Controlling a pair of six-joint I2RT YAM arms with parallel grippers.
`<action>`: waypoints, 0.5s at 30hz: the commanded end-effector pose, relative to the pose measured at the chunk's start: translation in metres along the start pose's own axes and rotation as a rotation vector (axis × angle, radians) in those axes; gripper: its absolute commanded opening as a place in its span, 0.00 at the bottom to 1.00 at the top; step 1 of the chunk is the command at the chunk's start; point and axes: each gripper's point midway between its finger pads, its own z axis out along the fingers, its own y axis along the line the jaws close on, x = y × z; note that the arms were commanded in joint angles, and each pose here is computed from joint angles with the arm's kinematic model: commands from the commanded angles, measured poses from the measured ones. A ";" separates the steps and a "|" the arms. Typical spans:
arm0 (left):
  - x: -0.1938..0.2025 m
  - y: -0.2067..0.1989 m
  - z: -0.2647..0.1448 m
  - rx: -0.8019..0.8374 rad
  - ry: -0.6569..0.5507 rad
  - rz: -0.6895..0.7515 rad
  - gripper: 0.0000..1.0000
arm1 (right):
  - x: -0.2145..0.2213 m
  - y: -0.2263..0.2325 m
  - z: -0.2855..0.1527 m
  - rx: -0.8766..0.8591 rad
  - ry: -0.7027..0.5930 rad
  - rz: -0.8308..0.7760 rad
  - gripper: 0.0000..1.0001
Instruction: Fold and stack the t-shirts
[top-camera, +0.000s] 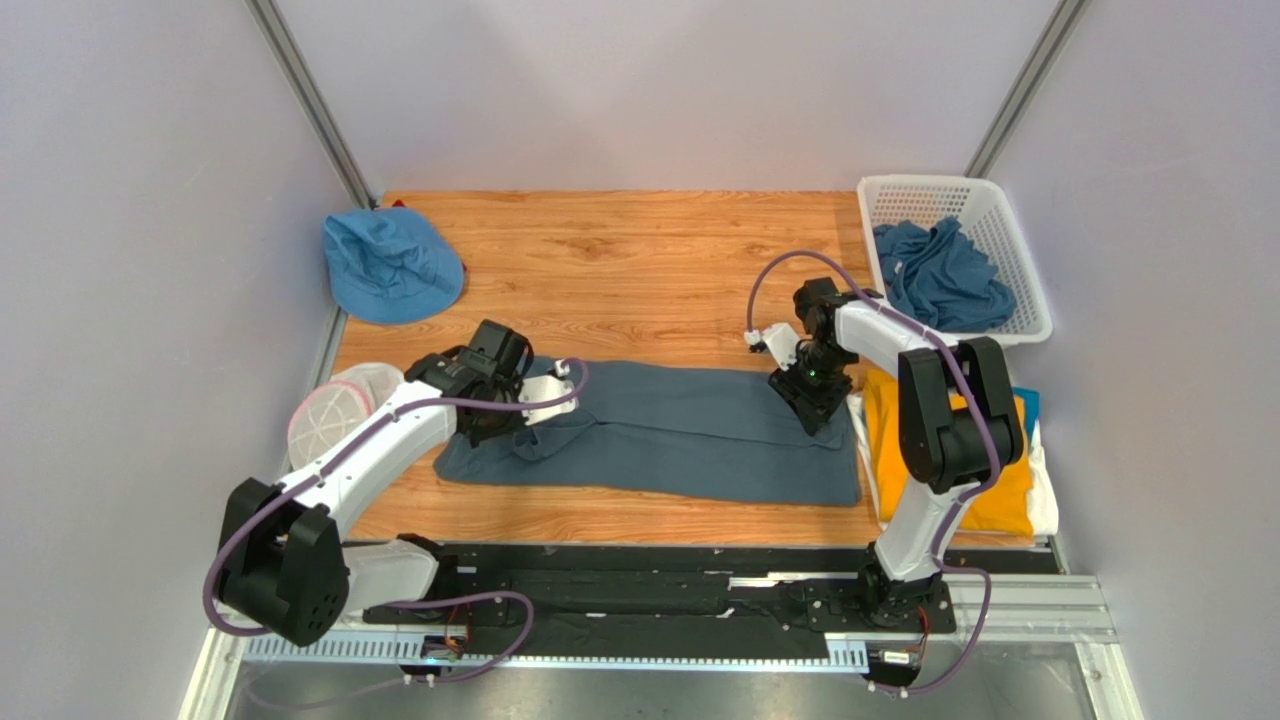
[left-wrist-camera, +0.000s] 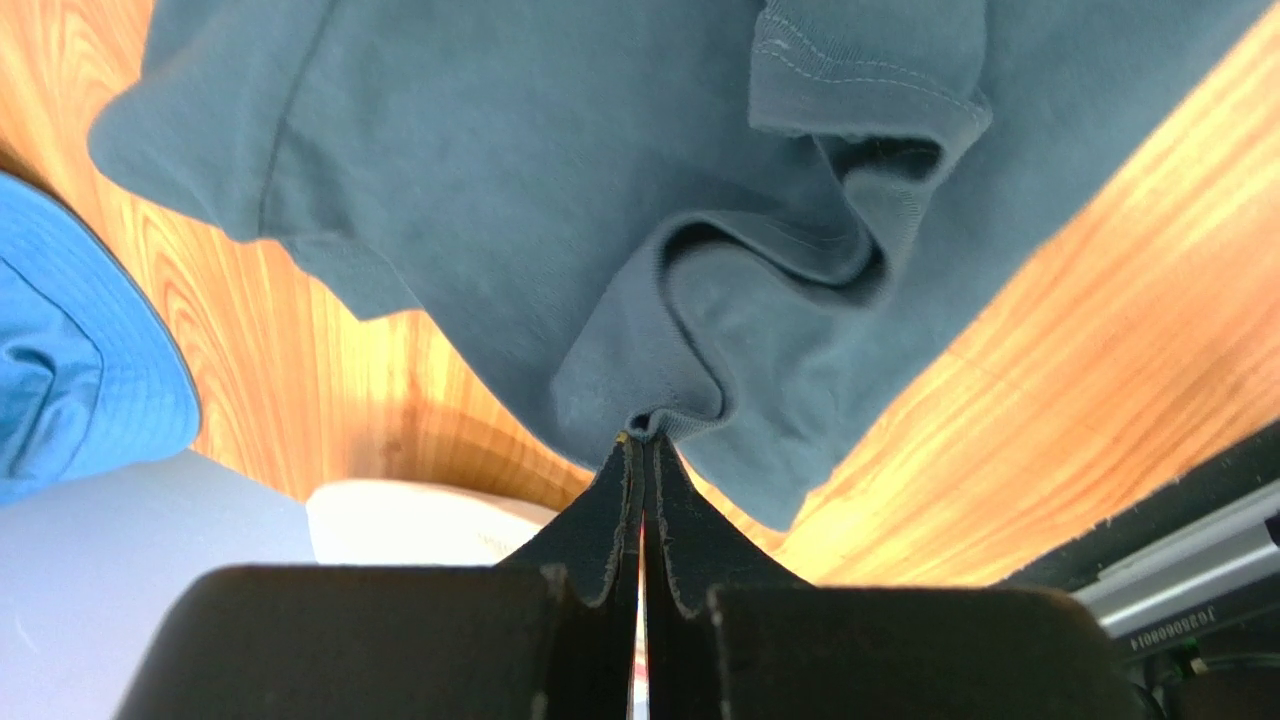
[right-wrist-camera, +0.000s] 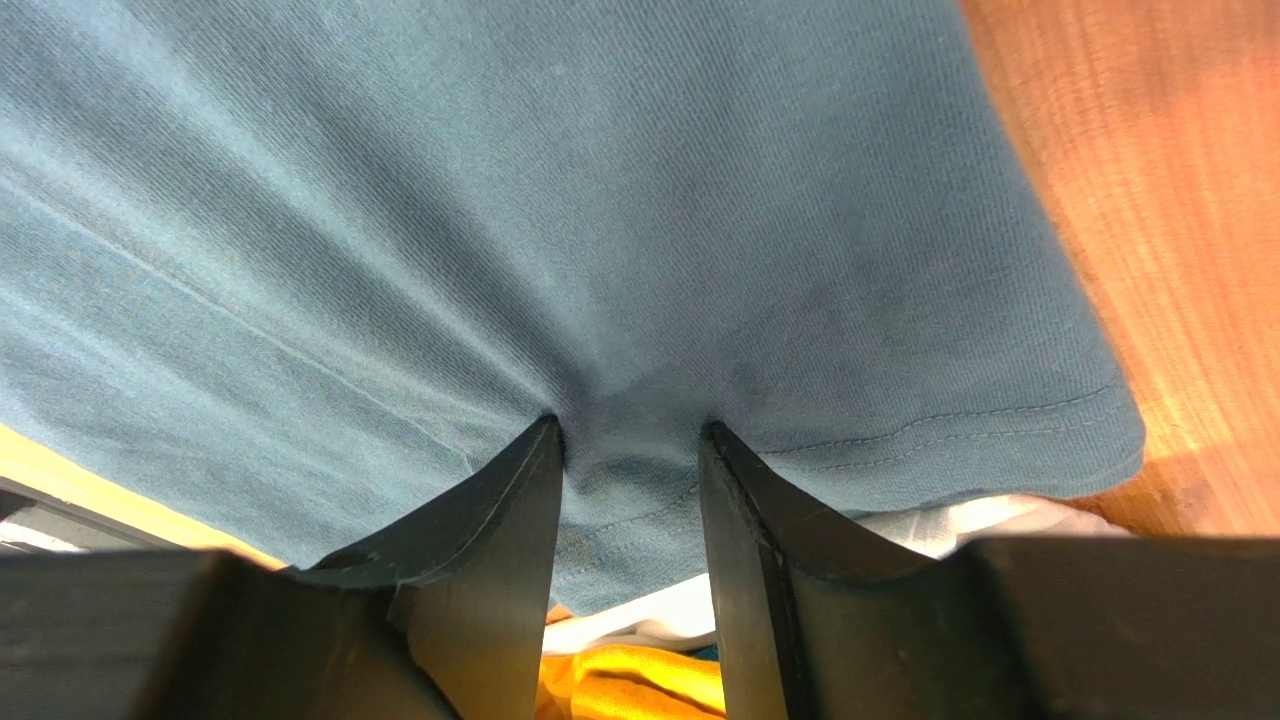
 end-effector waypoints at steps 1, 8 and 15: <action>0.010 -0.008 -0.011 -0.004 0.002 0.007 0.00 | 0.005 0.006 0.002 -0.014 0.030 0.006 0.42; 0.022 -0.021 -0.014 0.005 0.015 0.000 0.00 | 0.004 0.010 0.003 -0.014 0.041 -0.001 0.42; 0.031 -0.028 -0.017 -0.010 0.018 -0.008 0.21 | 0.004 0.012 0.004 -0.010 0.049 -0.007 0.42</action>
